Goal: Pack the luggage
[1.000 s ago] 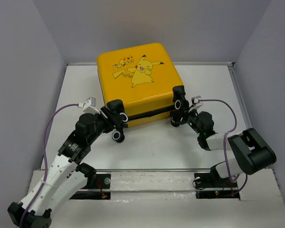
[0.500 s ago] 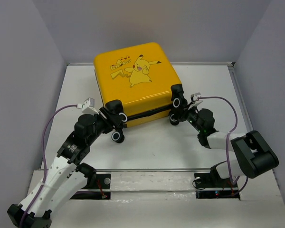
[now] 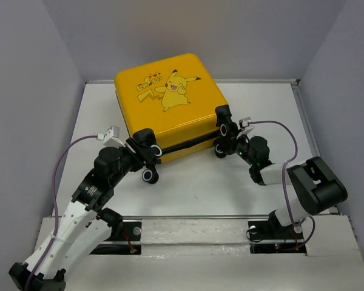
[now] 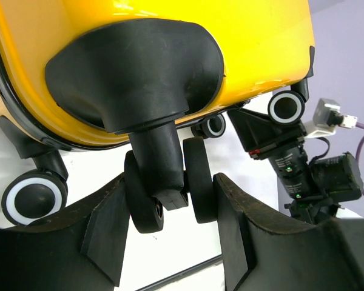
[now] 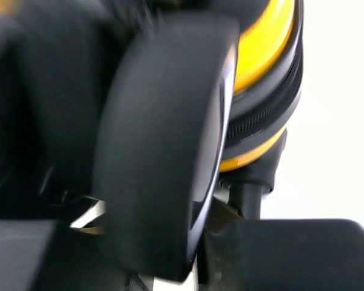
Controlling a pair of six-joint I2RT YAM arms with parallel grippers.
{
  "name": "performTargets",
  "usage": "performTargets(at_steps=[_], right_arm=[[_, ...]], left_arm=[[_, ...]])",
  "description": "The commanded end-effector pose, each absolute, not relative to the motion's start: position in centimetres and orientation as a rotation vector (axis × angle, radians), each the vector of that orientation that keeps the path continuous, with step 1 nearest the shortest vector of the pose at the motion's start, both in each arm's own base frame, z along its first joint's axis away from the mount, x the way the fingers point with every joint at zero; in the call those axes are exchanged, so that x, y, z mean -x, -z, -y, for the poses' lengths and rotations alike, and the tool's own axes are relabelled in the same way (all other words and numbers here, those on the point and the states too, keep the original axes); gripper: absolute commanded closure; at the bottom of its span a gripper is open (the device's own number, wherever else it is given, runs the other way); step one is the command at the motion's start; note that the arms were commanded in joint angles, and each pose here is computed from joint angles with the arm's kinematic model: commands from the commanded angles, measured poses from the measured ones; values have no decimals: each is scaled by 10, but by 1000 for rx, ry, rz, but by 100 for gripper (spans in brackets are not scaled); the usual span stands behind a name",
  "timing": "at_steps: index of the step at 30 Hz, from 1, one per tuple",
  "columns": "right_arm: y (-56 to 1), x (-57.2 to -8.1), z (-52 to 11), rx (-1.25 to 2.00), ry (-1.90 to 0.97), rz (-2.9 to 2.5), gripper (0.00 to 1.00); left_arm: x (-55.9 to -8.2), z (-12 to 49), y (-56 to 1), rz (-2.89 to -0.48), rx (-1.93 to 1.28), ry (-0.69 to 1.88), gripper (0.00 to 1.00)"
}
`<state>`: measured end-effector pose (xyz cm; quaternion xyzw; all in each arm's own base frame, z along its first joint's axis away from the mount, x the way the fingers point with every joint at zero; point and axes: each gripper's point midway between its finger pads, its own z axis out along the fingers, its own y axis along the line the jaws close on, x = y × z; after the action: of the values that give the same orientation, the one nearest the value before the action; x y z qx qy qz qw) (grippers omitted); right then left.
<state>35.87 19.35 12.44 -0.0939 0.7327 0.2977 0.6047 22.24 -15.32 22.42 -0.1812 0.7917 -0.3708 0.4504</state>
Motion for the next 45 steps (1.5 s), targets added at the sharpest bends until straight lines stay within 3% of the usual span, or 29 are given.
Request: performTargets(at_steps=[1,2,4,18,20,28,31,39,44,45], right_arm=[[-156,-382,-198,177,-720,-1587,76],[-158,-382,-199,176,-730,-1576,85],[-158,-382,-200,174,-735,-1572,91],[-175,-375,-198,175,-746,-1526,93],[-176,-360,-218,203,-807,-1516,93],[-159,-230,-407,489,-968,-1540,93],[-138,-204,-445,601,-907,-1596,93],[-119,-231,-361,407,-757,-1739,93],[-120,-276,-280,182,-645,-1845,93],[-115,-279,-267,166,-612,-1873,88]], left_arm=[[-205,169,-355,-1518,225,1209,94],[-205,170,-354,-1521,223,1208,94],[-206,170,-352,-1526,223,1207,94],[-210,173,-342,-1540,227,1206,94],[-211,177,-340,-1535,227,1233,94],[-225,197,-357,-1509,183,1306,94],[-226,197,-362,-1501,176,1304,94],[-220,184,-359,-1490,191,1244,94],[-219,177,-356,-1494,195,1195,94],[-218,176,-356,-1491,193,1194,94]])
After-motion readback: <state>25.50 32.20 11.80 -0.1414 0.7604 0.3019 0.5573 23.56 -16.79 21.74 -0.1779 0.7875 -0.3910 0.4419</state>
